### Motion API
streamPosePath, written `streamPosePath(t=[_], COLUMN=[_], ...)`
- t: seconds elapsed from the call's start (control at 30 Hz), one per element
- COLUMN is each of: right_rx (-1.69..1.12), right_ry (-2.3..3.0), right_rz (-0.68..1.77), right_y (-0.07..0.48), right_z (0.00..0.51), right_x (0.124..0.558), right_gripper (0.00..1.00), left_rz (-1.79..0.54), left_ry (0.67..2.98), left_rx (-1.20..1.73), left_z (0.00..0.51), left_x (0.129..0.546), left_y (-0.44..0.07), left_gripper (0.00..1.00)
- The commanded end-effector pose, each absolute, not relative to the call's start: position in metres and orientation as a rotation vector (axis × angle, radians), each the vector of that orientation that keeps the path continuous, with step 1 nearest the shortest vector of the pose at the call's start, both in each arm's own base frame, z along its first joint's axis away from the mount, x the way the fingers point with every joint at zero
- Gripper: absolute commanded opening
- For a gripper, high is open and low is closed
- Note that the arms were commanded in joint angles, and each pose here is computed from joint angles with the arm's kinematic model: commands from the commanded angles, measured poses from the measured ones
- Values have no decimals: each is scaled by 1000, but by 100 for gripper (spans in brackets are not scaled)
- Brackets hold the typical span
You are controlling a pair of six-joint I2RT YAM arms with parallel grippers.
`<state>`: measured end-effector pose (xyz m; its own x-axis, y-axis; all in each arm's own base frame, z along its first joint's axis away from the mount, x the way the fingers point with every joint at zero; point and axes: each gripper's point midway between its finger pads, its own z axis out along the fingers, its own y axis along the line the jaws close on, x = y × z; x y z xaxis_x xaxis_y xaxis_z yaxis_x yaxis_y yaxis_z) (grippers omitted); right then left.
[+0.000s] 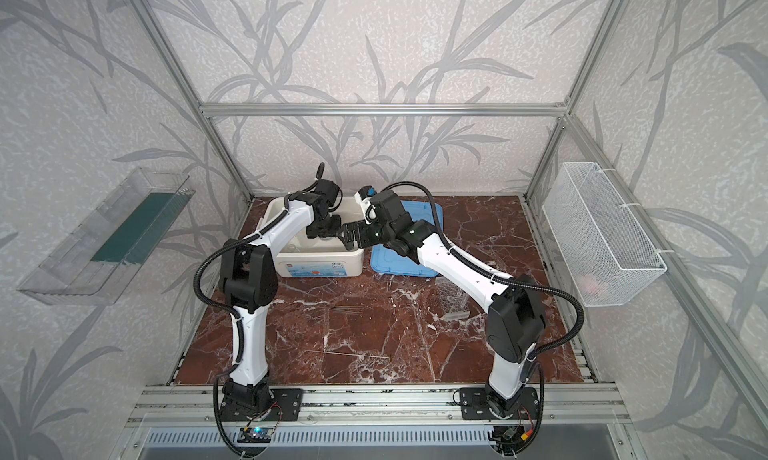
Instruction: Organize the chemistry lab equipment
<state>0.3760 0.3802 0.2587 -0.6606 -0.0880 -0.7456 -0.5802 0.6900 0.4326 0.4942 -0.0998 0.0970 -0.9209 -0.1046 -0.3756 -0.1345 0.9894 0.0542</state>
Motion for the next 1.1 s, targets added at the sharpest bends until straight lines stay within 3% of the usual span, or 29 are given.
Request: streamPosePath(t=[0.0,0.23,0.53,1.07], right_rx=[-515,-509,-492,-466], right_ry=[2141,2166,2186,2207], right_rz=[899,898,892,885], right_y=[385,386,385,374], right_z=[268,257,243,233], right_x=[381,382,384,378], right_gripper=[100,99,99,99], left_rz=[98,101,91,115], left_ry=[2722,2733,2655,2730], left_rx=[-190,-206,-214,-235], left_z=[94,76,99,44], left_x=[504,500,496,496], left_y=[-98,-97,-92,-90], left_gripper=[39,39,37,39])
